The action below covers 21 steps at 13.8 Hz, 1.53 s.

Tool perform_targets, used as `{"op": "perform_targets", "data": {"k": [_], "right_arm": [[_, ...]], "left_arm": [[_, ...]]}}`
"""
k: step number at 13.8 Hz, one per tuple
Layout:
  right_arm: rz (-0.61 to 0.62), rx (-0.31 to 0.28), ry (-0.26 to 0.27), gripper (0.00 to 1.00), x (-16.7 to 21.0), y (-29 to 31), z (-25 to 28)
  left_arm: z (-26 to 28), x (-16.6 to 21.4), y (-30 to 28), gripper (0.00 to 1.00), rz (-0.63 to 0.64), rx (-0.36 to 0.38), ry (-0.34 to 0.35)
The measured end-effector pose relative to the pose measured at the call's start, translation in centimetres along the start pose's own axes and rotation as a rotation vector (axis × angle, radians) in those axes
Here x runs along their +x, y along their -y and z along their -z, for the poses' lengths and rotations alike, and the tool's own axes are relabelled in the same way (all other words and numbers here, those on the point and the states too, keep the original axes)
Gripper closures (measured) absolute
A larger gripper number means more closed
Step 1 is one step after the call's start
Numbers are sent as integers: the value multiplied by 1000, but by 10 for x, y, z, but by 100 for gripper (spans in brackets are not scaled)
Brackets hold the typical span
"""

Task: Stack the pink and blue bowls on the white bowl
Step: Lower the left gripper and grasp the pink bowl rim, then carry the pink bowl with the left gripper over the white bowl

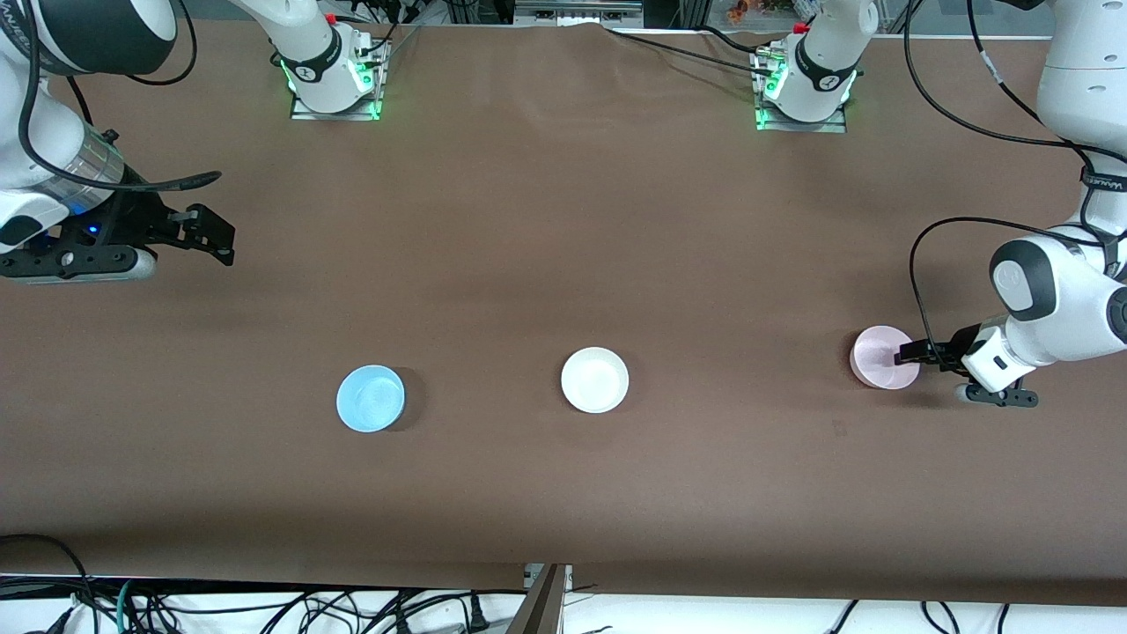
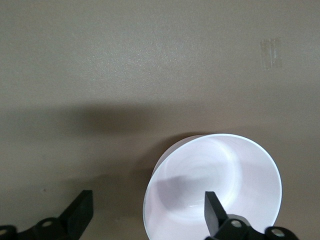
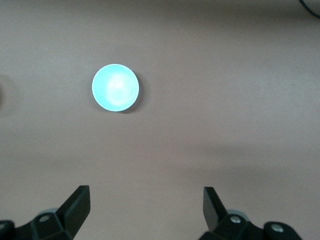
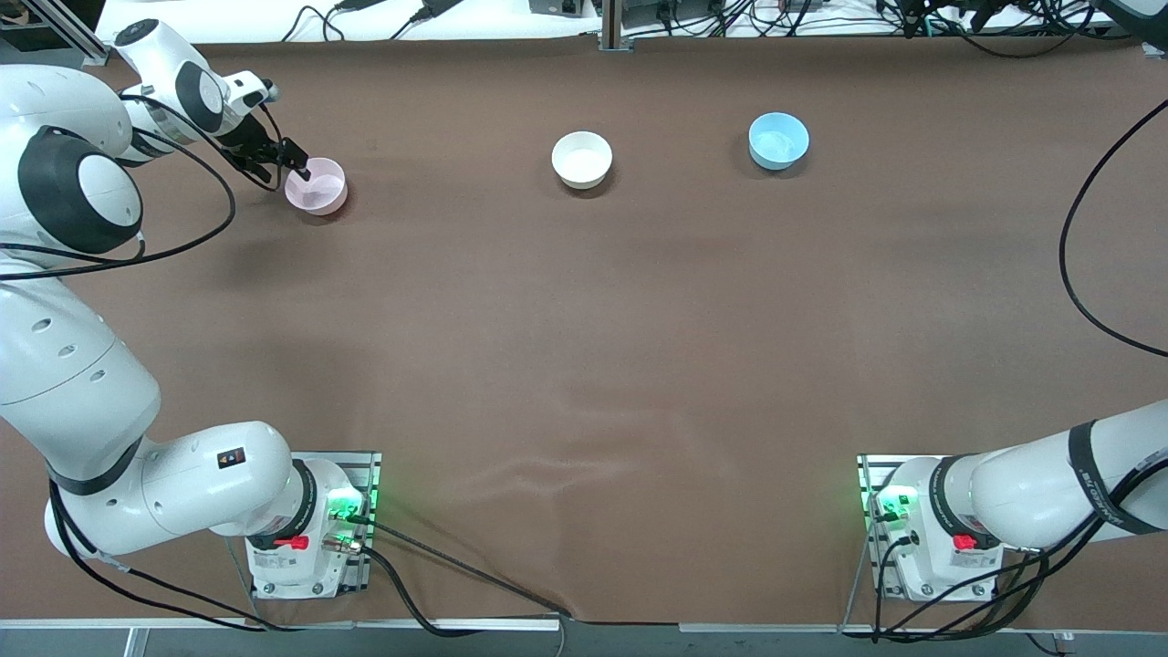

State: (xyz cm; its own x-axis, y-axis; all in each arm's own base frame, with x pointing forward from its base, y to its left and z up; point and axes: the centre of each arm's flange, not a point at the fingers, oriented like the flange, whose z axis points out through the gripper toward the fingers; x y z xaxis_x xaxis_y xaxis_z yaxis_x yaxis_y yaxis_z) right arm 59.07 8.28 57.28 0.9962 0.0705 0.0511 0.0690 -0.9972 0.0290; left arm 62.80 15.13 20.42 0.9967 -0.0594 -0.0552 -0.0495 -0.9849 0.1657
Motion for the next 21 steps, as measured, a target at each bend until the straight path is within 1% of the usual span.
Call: {"op": "perform_targets", "data": {"k": [1, 2, 3, 4, 5, 7, 9, 10, 13, 15, 18, 21], "right_arm": [[0, 0, 0, 0, 1, 0, -1], [1, 0, 0, 0, 1, 0, -2], [1, 0, 0, 0, 1, 0, -2], [1, 0, -1, 0, 1, 0, -2], [1, 0, -4, 0, 2, 0, -2], [1, 0, -8, 0, 2, 0, -1], [1, 1, -20, 0, 3, 1, 0], [1, 1, -24, 0, 4, 1, 0], [1, 2, -31, 0, 5, 1, 1], [1, 2, -34, 0, 5, 1, 1], [0, 4, -54, 0, 7, 0, 3], [1, 3, -55, 0, 8, 0, 2]], "left_arm": [[0, 0, -1, 4, -1, 0, 0], [0, 1, -1, 12, -2, -1, 0], [0, 1, -2, 25, -4, -1, 0], [0, 1, -3, 35, -5, -1, 0], [0, 1, -3, 48, -5, -1, 0], [0, 1, -3, 69, -5, -1, 0], [0, 1, -3, 87, -3, -1, 0], [0, 1, -3, 97, -3, -3, 0], [7, 6, -12, 97, 24, -23, 12], [25, 21, -47, 97, 51, -53, 33], [41, 46, -156, 97, 128, -85, 38], [41, 50, -278, 97, 258, -114, 58]]}}
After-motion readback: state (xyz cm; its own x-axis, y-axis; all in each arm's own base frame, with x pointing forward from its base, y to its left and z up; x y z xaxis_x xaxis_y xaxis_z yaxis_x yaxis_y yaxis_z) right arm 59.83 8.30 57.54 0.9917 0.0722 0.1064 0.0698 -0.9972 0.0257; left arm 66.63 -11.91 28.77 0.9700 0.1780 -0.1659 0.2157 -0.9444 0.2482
